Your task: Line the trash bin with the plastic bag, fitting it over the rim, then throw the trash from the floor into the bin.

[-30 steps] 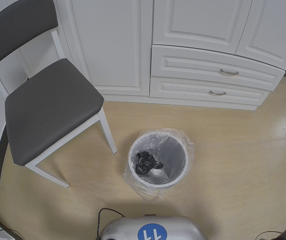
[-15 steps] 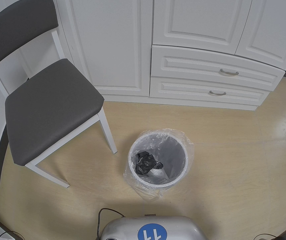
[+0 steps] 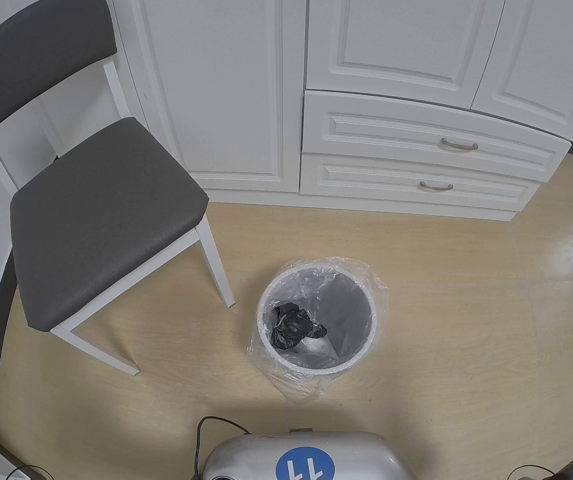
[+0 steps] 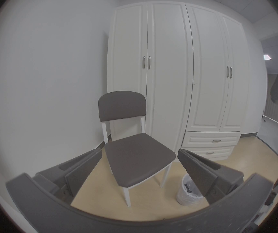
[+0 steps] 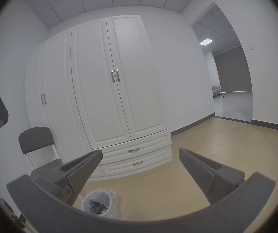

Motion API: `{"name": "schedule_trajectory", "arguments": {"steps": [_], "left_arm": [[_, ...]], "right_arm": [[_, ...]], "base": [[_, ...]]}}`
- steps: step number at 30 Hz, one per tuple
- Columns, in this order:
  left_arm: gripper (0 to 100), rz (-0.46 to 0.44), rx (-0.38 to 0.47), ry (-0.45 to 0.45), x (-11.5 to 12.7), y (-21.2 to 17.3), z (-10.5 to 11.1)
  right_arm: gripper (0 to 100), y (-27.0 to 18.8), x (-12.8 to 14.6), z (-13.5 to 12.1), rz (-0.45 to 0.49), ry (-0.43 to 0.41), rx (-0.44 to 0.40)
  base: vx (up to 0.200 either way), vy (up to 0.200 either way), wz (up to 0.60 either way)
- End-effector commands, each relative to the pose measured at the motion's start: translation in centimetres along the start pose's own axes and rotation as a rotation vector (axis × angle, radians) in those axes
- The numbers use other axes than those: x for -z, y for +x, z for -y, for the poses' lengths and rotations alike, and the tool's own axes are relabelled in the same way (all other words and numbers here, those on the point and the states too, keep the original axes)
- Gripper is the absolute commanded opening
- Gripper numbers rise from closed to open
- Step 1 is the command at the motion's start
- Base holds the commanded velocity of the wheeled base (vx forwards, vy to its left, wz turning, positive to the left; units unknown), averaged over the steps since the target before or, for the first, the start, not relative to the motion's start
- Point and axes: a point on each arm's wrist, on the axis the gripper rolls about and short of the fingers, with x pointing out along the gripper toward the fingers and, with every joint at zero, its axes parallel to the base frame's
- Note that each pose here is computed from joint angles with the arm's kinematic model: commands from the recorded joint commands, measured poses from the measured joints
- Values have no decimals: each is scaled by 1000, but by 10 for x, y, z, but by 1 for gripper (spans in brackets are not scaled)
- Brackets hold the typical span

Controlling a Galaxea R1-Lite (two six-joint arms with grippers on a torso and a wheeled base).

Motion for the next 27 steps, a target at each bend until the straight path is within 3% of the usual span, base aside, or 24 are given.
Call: {"name": "schedule_trajectory", "arguments": {"steps": [1, 5, 15, 19, 22, 23, 27], "left_arm": [[100, 30, -4, -2, 24, -29, -3], [100, 24, -4, -6, 50, -43, -8], [100, -17, -11, 25, 64, -32, -8], [100, -2, -15, 39, 77, -18, -7], [100, 22, -101, 16, 90, -6, -9], [100, 52, -169, -15, 100, 2, -10], [100, 91, -162, -20, 118, 13, -10]], "right_arm": [[100, -3, 7, 2, 2, 5, -6], [100, 2, 13, 2, -1, 10, -27], [100, 7, 16, 1, 48, 31, -71], [100, 13, 22, 0, 120, 1, -83], [100, 16, 25, 0, 184, -50, -94], [100, 18, 25, 0, 239, -60, -103], [100, 18, 25, 0, 297, -49, -102]], "base": [[0, 0, 0], [0, 0, 0], [0, 0, 0], [0, 0, 0], [0, 0, 0], [0, 0, 0], [0, 0, 0]]}}
